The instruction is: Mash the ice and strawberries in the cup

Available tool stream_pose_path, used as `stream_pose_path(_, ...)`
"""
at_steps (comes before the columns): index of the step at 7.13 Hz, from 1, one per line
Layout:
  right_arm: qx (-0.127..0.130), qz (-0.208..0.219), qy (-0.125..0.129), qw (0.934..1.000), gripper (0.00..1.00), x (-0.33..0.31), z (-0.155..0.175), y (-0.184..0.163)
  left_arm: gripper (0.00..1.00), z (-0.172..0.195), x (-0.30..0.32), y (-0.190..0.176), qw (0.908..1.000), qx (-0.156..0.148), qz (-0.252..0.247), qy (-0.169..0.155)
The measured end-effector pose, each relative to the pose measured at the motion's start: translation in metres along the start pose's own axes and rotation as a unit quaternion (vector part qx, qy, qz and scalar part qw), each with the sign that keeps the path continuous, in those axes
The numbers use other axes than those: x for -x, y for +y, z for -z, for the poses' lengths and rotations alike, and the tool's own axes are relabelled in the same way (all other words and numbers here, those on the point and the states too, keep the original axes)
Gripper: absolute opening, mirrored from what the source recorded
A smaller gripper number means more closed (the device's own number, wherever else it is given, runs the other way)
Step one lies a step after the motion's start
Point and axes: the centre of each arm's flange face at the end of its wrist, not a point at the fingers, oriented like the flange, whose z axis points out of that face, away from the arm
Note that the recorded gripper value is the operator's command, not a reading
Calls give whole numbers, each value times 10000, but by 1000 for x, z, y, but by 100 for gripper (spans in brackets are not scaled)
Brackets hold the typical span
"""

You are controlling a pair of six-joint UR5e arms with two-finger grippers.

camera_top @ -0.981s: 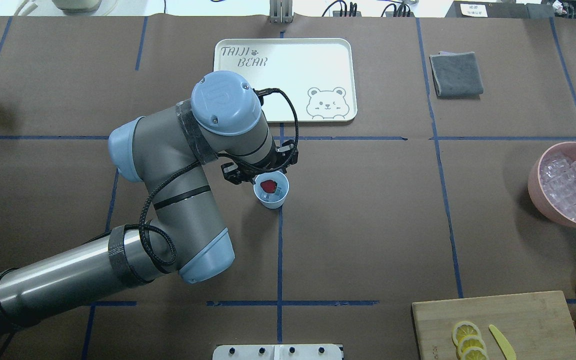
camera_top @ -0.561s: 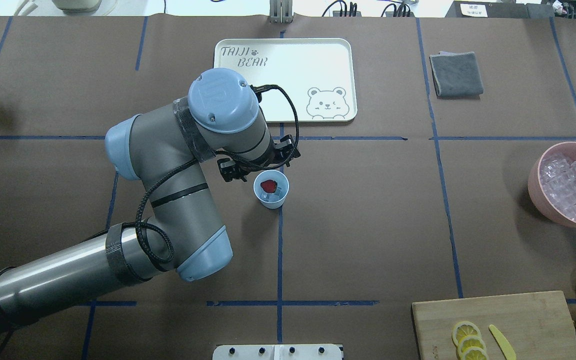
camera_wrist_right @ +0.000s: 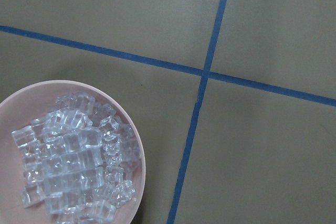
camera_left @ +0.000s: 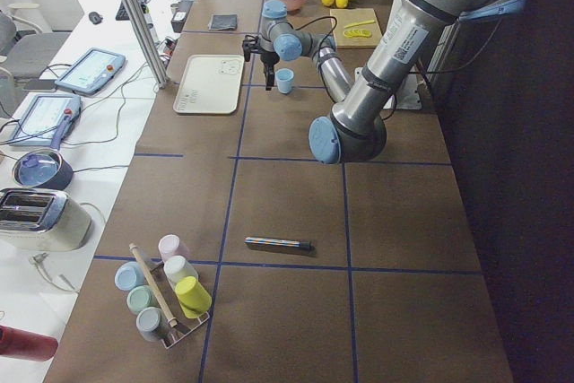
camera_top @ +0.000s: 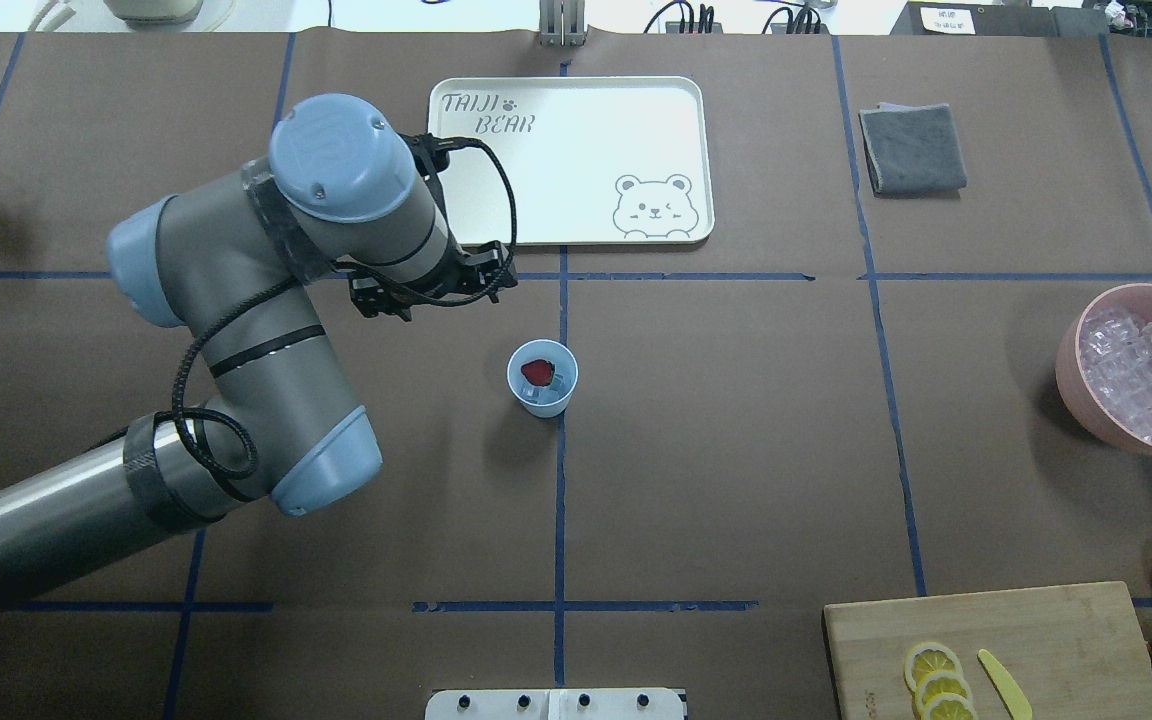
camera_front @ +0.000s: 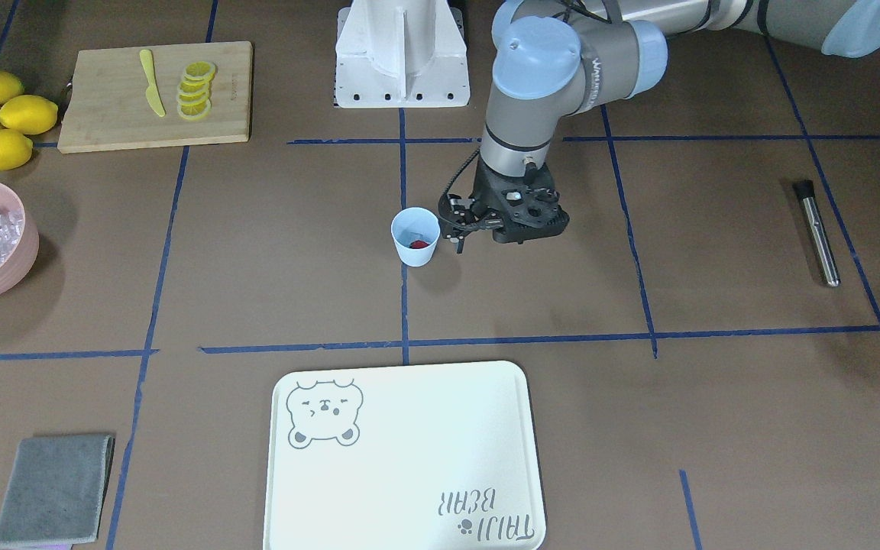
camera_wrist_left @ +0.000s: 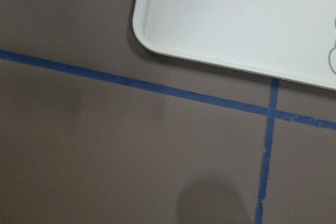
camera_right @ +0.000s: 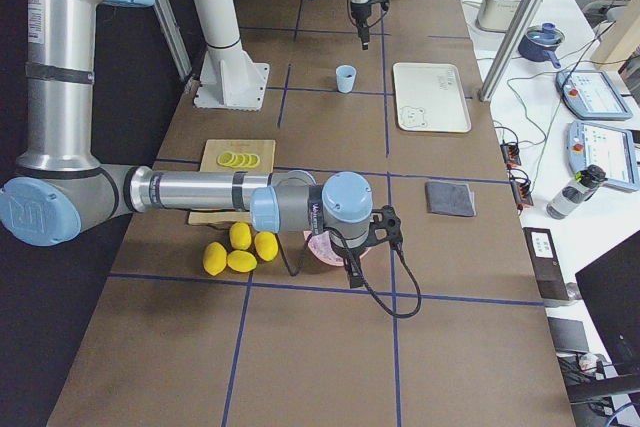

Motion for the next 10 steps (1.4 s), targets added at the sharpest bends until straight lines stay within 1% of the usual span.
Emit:
stream_pose_path(3,51,-220,-182,9996,99,-17,-9,6,100,18,117,-76,9976,249,-627,-145)
stream_pose_path(5,55,-285,-194,9994,99,-19,-10,7,100,22,229,-107,9925,419,-1104,-309)
stream_pose_path(6,54,-314,-187,9993,99,-20,-10,7,100,22,293,-111,9904,456,-1252,-380)
stream_pose_path(8,46,-341,-185,9992,99,-20,-9,7,100,20,410,-97,9866,345,-1549,-388)
stream_pose_path(9,41,-345,-185,9992,99,-20,-9,7,100,25,456,-88,9851,341,-1652,-343)
stream_pose_path(10,38,-345,-185,9992,99,-20,-9,7,100,26,488,-78,9858,351,-1618,-296)
